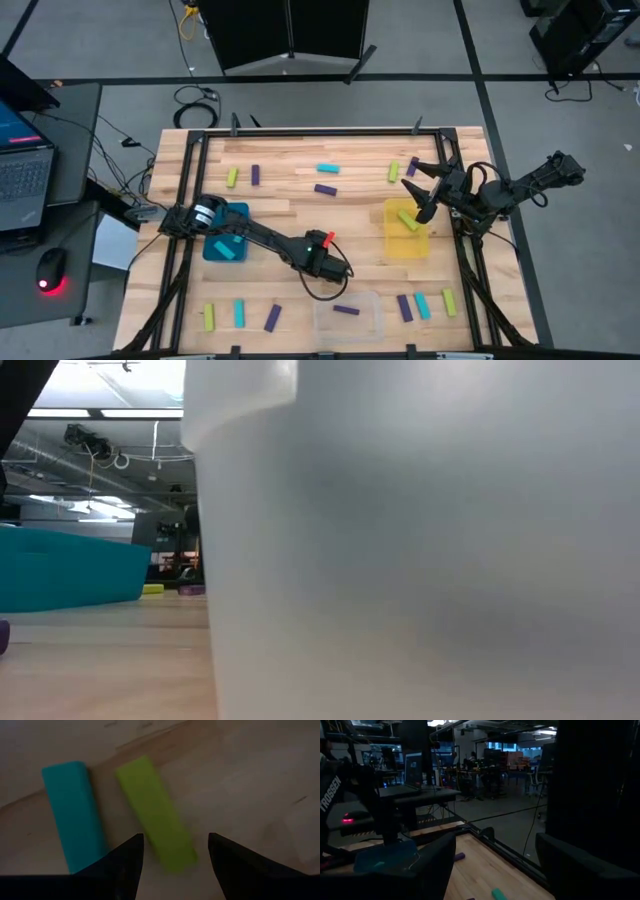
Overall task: Sort blocks
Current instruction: Put the green block into the yellow bin
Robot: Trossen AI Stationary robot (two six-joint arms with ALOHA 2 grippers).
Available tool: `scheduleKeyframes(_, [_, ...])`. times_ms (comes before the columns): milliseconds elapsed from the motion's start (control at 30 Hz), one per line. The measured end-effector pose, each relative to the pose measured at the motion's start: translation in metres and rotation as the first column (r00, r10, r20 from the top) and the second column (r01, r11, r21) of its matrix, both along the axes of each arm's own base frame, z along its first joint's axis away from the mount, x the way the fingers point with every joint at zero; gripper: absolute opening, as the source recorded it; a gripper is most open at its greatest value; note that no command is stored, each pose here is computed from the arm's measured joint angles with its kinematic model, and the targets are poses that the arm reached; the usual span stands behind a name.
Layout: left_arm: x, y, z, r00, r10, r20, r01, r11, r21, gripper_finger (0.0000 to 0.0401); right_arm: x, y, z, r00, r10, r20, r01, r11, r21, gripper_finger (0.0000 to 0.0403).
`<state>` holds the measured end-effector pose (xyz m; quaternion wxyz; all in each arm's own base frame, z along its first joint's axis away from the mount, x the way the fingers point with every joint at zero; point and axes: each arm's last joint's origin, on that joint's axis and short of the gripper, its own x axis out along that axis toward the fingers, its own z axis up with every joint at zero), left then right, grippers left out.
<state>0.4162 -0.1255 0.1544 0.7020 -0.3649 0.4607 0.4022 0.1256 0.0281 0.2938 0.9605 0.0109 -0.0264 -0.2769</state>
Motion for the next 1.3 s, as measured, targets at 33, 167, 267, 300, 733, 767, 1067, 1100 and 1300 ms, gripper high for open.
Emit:
scheduleKeyframes(33, [0.000,0.001,-0.001,1.000,-0.002,-0.009,0.002,1.000,-0.002,0.0228,0.000,0.000,0.000,1.000,0.000,0.000,0.000,1.000,0.000,0.0284])
scheduleKeyframes(167, [0.002,0.003,-0.005,1.000,-0.004,-0.014,0.004,1.000,-0.005,0.0226,0.000,0.000,0.000,1.000,0.000,-0.001,0.000,1.000,0.000,0.0284])
scheduleKeyframes(267, [0.003,0.004,-0.007,0.999,-0.024,-0.022,0.023,1.000,-0.015,0.0219,0.000,0.000,0.000,1.000,0.000,0.000,0.000,1.000,0.000,0.0284])
scheduleKeyframes(300, [0.003,0.004,-0.007,0.999,-0.027,-0.022,0.027,1.000,-0.016,0.0215,0.000,0.000,0.000,1.000,0.000,0.000,0.000,1.000,0.000,0.0284])
scheduleKeyframes(733, [0.003,0.006,-0.009,0.994,-0.095,-0.056,0.095,0.995,0.002,0.0102,0.000,0.000,0.001,1.000,0.000,0.008,0.000,1.000,0.004,0.0284])
scheduleKeyframes(767, [0.003,0.006,-0.009,0.993,-0.105,-0.059,0.105,0.994,0.004,0.0102,0.000,0.000,0.001,1.000,0.000,0.010,0.000,1.000,0.004,0.0284])
scheduleKeyframes(1067, [0.011,0.006,0.001,0.980,-0.193,-0.041,0.196,0.977,0.087,0.0102,0.000,0.000,0.004,0.999,0.000,0.038,-0.001,1.000,0.015,0.0284])
scheduleKeyframes(1100, [0.013,0.007,0.005,0.980,-0.197,-0.029,0.199,0.974,0.106,0.0102,0.000,0.000,0.005,0.999,0.001,0.053,-0.002,1.000,0.016,0.0284])
scheduleKeyframes(1300, [0.033,0.017,0.040,0.967,-0.246,0.062,0.222,0.939,0.261,0.0102,-0.004,0.002,0.029,0.969,0.150,0.198,-0.149,0.989,-0.018,0.0284])
